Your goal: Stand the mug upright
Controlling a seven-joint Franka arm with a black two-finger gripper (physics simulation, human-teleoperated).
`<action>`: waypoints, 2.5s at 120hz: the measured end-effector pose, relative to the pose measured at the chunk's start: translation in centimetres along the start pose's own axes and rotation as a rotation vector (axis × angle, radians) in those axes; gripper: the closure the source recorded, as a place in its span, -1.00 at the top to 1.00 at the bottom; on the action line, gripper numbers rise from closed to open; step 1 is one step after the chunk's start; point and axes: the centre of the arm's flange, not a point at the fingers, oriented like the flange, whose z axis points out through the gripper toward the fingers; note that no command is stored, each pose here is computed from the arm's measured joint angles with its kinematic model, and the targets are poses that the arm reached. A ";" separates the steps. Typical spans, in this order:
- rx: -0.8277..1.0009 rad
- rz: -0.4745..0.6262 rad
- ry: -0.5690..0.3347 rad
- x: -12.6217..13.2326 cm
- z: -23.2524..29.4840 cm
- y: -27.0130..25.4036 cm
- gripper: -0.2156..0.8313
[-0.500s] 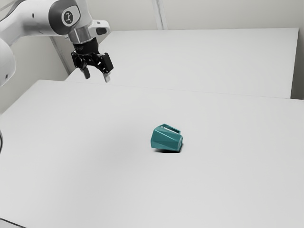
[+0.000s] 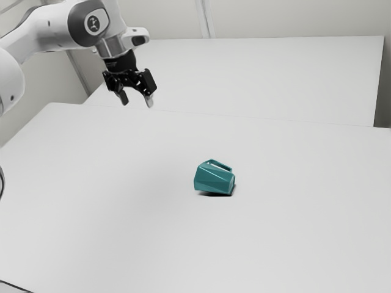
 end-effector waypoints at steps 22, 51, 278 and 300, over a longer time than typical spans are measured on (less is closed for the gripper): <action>-0.257 -0.043 -0.029 0.3 5.4 0.1 0.59; -0.468 -0.076 -0.011 1.8 13.2 0.1 0.59; -0.621 0.153 0.107 0.7 14.6 0.3 -0.90; -0.208 0.258 0.044 1.2 11.0 -1.3 -0.91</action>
